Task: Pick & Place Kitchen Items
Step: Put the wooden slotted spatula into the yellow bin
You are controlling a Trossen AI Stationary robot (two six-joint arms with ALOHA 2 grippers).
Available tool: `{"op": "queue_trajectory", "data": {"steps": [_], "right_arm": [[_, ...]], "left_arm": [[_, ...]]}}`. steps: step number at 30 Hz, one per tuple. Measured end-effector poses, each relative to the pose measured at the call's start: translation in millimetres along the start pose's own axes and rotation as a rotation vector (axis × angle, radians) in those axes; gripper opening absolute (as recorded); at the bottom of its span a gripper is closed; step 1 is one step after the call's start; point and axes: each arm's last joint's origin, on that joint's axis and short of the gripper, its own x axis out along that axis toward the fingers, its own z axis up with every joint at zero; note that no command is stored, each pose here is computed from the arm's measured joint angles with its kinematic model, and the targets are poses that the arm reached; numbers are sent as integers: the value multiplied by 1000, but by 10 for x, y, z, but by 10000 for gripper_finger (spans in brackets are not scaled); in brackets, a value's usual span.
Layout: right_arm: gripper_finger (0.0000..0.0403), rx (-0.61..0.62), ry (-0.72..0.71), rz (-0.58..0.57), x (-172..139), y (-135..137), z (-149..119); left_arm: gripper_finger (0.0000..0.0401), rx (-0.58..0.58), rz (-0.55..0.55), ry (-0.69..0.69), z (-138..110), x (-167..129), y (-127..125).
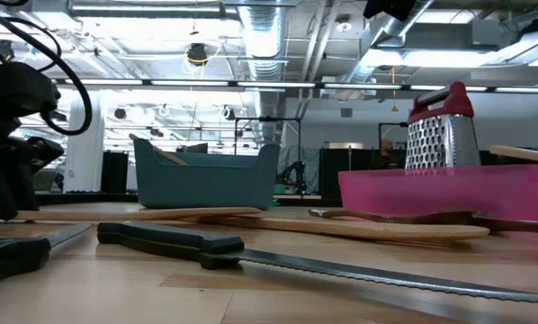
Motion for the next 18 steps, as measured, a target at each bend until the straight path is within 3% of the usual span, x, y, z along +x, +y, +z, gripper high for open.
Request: {"op": "queue_trajectory", "data": {"steps": [7, 18], "right_arm": [[205, 0, 0, 0, 0, 0, 0], [205, 0, 1, 3, 0, 1, 0]], "left_arm": [[56, -54, 10, -60, 73, -58, 63], [56, -188, -110, -235, 272, -269, 80]]}}
